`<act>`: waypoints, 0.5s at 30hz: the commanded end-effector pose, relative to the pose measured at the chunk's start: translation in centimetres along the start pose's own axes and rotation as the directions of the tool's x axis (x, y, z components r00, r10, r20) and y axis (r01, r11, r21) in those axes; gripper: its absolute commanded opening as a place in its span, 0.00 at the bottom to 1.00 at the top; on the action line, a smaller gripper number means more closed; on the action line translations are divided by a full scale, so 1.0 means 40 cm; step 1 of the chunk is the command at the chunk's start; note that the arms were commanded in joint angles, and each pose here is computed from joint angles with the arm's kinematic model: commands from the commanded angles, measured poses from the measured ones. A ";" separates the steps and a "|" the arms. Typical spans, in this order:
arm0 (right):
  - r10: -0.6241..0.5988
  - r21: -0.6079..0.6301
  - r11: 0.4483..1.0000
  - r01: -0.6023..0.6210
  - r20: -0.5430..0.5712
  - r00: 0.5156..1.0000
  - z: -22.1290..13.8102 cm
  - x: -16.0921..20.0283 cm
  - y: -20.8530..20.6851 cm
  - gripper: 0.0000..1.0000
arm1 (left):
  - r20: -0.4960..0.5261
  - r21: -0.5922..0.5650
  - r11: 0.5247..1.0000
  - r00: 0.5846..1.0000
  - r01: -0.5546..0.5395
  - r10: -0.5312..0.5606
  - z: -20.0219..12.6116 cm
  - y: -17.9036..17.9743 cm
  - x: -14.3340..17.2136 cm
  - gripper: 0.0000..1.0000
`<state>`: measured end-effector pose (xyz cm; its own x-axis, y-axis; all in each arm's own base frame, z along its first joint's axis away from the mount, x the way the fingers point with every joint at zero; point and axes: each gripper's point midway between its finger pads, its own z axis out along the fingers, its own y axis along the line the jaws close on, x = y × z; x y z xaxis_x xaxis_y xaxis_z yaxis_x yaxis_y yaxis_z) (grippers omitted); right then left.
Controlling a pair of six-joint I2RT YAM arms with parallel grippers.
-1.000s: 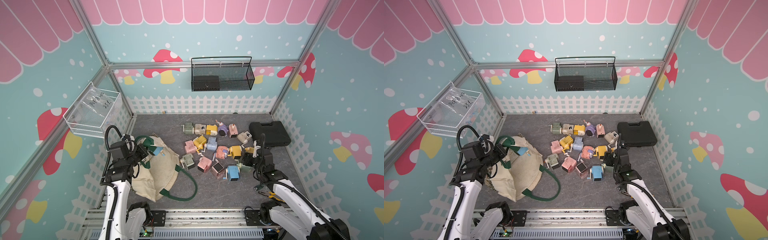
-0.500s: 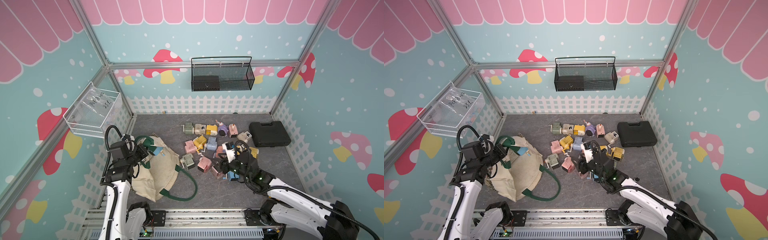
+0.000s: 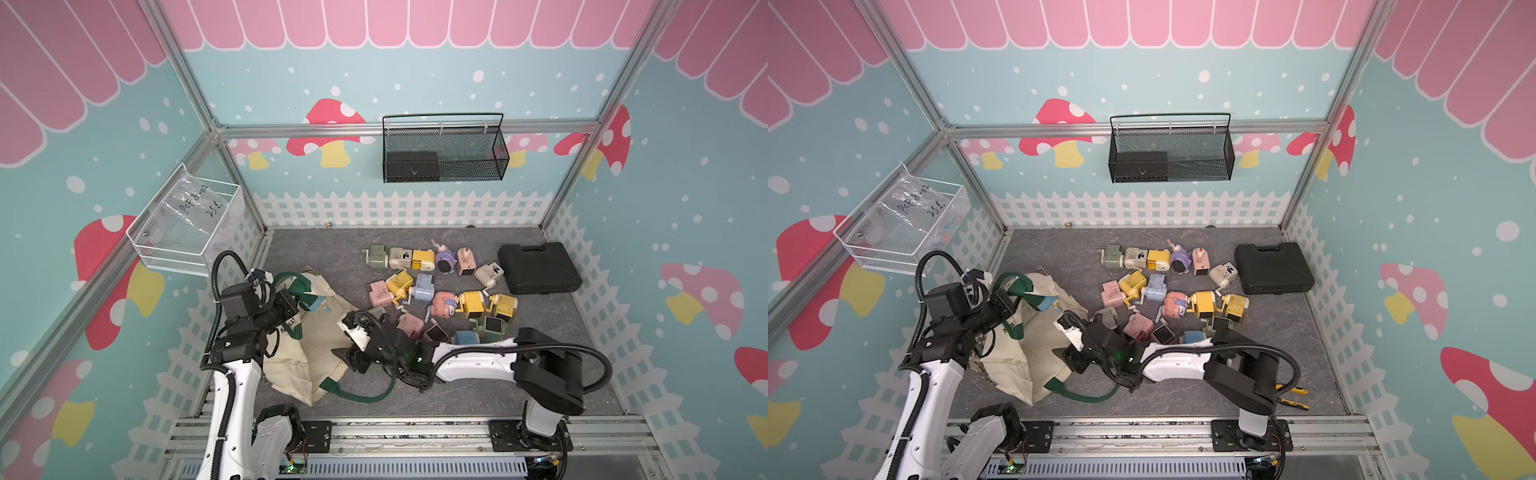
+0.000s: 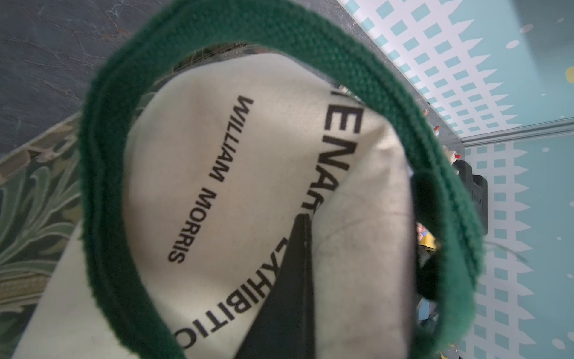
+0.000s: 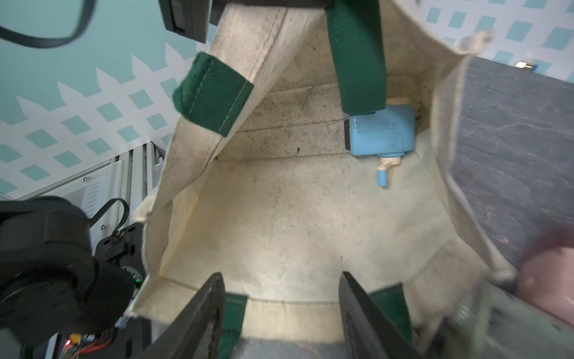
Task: Take out the pencil sharpeners from the tote bags
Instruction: Pick up the pencil sharpener from the canvas bag.
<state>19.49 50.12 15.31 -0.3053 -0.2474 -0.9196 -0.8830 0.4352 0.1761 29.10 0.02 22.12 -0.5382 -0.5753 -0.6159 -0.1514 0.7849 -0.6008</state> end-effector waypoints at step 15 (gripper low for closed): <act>0.434 0.005 0.901 -0.434 0.037 0.900 0.346 0.027 -0.021 0.60 | -0.060 0.039 0.999 0.998 0.034 -0.031 -0.005 -0.017 0.027 0.00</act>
<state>24.16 60.64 9.26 -0.5682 -0.0826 -0.8187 -0.7309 0.5078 0.4560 28.93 -0.43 22.03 -0.5551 -0.5697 -0.6061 -0.1358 0.7810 -0.6096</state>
